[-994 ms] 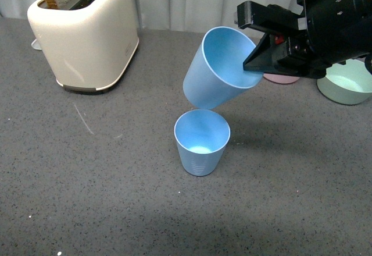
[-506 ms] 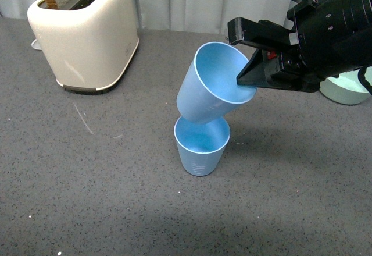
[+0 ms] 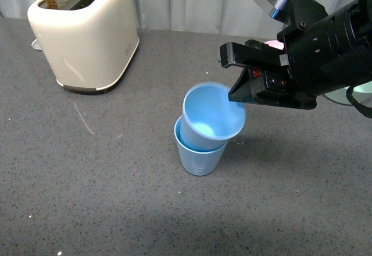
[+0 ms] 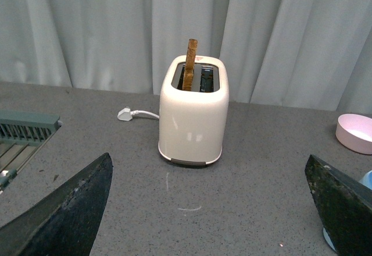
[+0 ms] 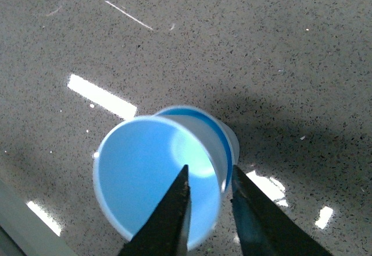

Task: Stack blue cups with both arms

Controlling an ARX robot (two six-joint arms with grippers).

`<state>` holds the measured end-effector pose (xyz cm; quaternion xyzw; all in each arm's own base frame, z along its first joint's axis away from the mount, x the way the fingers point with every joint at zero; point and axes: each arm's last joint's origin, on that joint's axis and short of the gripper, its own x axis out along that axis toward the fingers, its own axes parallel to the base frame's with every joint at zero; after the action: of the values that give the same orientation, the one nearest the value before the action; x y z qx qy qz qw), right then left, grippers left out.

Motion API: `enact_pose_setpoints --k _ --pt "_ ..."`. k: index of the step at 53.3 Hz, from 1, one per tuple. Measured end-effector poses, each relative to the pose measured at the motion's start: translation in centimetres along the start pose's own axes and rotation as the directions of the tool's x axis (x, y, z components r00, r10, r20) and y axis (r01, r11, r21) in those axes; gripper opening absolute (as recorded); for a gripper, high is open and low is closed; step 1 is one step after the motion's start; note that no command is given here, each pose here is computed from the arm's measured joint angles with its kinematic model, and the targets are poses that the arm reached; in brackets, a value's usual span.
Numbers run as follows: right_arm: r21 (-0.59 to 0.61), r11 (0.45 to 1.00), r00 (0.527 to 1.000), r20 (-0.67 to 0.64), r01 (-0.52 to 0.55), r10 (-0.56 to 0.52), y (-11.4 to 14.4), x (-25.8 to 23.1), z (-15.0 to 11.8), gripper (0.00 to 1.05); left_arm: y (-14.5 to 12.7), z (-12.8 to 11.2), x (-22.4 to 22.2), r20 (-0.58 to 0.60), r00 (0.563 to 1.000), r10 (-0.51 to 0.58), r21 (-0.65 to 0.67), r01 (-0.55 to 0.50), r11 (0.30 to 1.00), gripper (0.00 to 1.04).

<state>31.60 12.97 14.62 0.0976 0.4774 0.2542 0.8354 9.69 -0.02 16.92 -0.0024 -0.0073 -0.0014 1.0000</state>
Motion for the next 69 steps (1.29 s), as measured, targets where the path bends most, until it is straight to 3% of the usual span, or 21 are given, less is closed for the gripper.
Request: enact_pose_setpoints --k 8,13,19,21,22,23,26,28,29,31,35,39,43,51,69 --pt "0.002 1.0 1.0 0.008 0.005 -0.005 -0.1 -0.1 0.1 0.56 0.0 0.0 0.0 0.0 1.0 0.0 0.0 0.0 1.0 0.98" --pt "-0.021 1.0 0.996 0.092 0.021 -0.019 -0.1 -0.8 0.6 0.77 0.0 0.0 0.0 0.0 1.0 0.0 0.0 0.0 1.0 0.98" --pt "-0.046 0.998 0.984 0.175 0.03 -0.022 0.2 -2.0 1.2 0.96 0.0 0.0 0.0 0.0 1.0 0.0 0.0 0.0 1.0 0.98" --pt "-0.047 0.998 0.983 0.184 0.03 -0.021 0.2 -2.2 1.3 0.97 0.0 0.0 0.0 0.0 1.0 0.0 0.0 0.0 1.0 0.98" --pt "-0.051 0.998 0.981 0.192 0.038 -0.027 0.3 -2.3 1.3 0.96 0.0 0.0 0.0 0.0 1.0 0.0 0.0 0.0 1.0 0.98" --pt "-0.077 0.99 0.957 0.276 0.115 -0.09 0.1 -1.8 1.1 0.92 0.0 0.0 0.0 0.0 1.0 0.0 0.0 0.0 1.0 0.98" --pt "-0.084 0.933 0.813 0.522 0.35 -0.258 -0.8 -1.3 0.0 0.81 0.0 0.0 0.0 0.0 1.0 0.0 0.0 0.0 1.0 0.98" --pt "-0.047 0.904 0.731 0.606 0.425 -0.313 -1.4 -1.5 -1.1 0.76 0.0 0.0 0.0 0.0 1.0 -0.003 0.0 0.003 1.0 0.98" --pt "-0.037 0.894 0.707 0.628 0.446 -0.326 -1.6 -1.6 -1.5 0.74 0.0 0.0 0.0 0.0 1.0 -0.001 0.0 0.001 1.0 0.98" --pt "0.021 0.864 0.612 0.697 0.503 -0.373 -2.4 -2.4 -2.8 0.67 0.0 0.0 0.0 -0.001 1.0 0.004 0.0 -0.004 1.0 0.98" --pt "0.073 0.854 0.489 0.793 0.516 -0.363 -3.0 -4.8 -3.9 0.54 0.0 0.0 0.0 0.0 1.0 0.004 0.0 -0.004 1.0 0.98" --pt "0.087 0.858 0.419 0.844 0.506 -0.334 -3.0 -7.1 -4.5 0.42 0.0 0.0 0.0 0.0 1.0 0.003 0.0 -0.003 1.0 0.98" --pt "0.085 0.857 0.408 0.853 0.508 -0.326 -3.2 -8.3 -5.4 0.31 0.0 0.0 0.0 0.0 1.0 0.0 0.0 0.0 1.0 0.98" --pt "0.076 0.852 0.433 0.835 0.518 -0.338 -4.1 -9.8 -8.3 0.01 0.0 0.0 0.0 0.0 1.0 0.0 0.0 0.0 1.0 0.98" --pt "0.077 0.851 0.43 0.837 0.519 -0.338 -4.5 -13.0 -12.3 0.01 0.0 0.0 0.0 0.0 1.0 0.0 0.0 0.0 1.0 0.98"
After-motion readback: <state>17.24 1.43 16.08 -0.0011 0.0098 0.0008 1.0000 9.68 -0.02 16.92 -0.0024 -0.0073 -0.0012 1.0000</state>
